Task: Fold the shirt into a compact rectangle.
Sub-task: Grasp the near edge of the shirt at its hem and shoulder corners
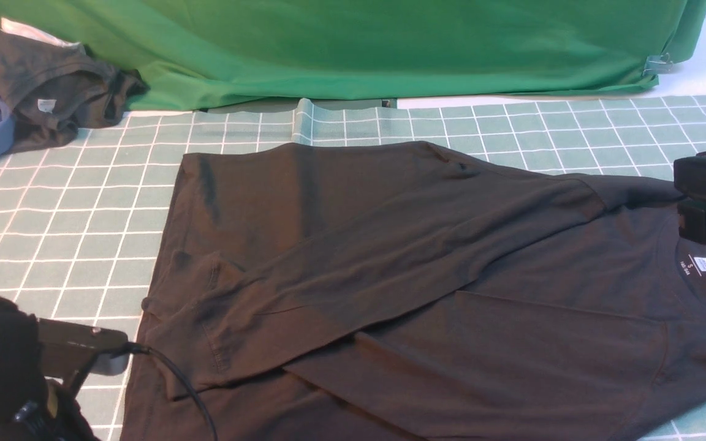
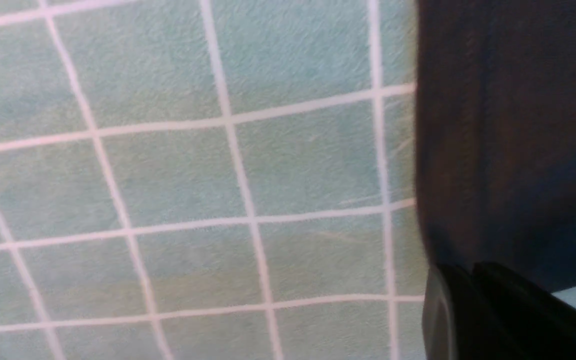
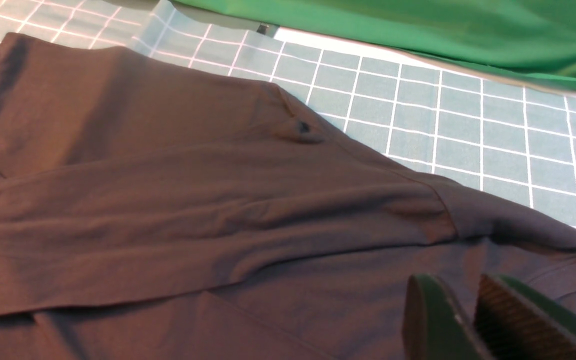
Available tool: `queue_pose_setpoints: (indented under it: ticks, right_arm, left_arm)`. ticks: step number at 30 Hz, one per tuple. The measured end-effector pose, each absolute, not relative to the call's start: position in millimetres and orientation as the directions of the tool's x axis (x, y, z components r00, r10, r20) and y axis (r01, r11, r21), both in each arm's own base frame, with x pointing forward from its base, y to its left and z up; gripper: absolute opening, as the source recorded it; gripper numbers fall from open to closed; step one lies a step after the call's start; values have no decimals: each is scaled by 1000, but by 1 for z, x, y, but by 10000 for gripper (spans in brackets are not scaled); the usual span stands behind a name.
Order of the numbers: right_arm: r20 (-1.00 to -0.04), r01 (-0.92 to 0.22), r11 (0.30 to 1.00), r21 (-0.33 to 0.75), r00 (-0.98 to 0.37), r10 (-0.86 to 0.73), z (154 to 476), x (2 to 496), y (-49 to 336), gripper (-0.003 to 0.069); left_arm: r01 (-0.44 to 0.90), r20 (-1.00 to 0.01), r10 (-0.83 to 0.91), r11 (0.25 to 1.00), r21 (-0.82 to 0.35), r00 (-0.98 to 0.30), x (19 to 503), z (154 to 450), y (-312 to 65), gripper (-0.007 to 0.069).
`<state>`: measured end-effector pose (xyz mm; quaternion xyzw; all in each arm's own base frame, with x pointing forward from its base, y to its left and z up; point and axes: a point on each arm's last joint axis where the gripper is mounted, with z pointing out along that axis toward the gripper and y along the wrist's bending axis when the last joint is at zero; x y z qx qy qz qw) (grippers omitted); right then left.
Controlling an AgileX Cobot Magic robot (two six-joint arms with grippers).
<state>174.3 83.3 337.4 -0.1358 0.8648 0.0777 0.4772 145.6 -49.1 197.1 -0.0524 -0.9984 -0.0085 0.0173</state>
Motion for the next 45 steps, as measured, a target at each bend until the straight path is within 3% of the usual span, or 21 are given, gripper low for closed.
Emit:
queue_pose_setpoints:
  ticks: [7, 13, 15, 19, 22, 27, 34, 36, 40, 45]
  right_arm:
    - [-846, -309, 951, 5, -508, -161, 337, 174, 83, 135]
    - [-846, -309, 951, 5, -508, -161, 337, 174, 83, 135]
    - [-846, -309, 951, 5, -508, -161, 337, 174, 83, 135]
    - [-849, -311, 950, 6, -504, -160, 338, 174, 84, 139]
    - [-852, -313, 950, 7, -499, -158, 338, 175, 84, 141]
    - [-856, -315, 949, 9, -494, -156, 339, 175, 84, 147]
    - [-857, -316, 949, 9, -492, -155, 339, 175, 84, 153]
    - [-857, -317, 948, 8, -491, -156, 339, 175, 84, 153]
    - [-852, -334, 942, -30, -485, -199, 339, 175, 84, 153]
    - [-782, -307, 948, -85, -569, -255, 338, 170, 77, 156]
  left_arm:
    - [74, 63, 77, 996, -43, -995, 147, 182, -57, 132]
    - [85, 118, 87, 996, -17, -989, 150, 171, -57, 401]
    - [85, 126, 86, 996, -14, -988, 150, 169, -57, 459]
    - [85, 148, 85, 996, -8, -985, 152, 164, -58, 501]
    - [79, 159, 79, 997, -10, -984, 155, 159, -60, 494]
    - [31, 182, 39, 998, -45, -983, 159, 150, -66, 405]
    - [26, 217, 38, 998, -60, -975, 159, 148, -68, 99]
    - [37, 216, 49, 997, -62, -975, 159, 148, -68, 43]
    - [74, 222, 80, 997, -35, -972, 157, 157, -64, 10]
    - [89, 152, 84, 996, 26, -985, 145, 184, -52, 7]
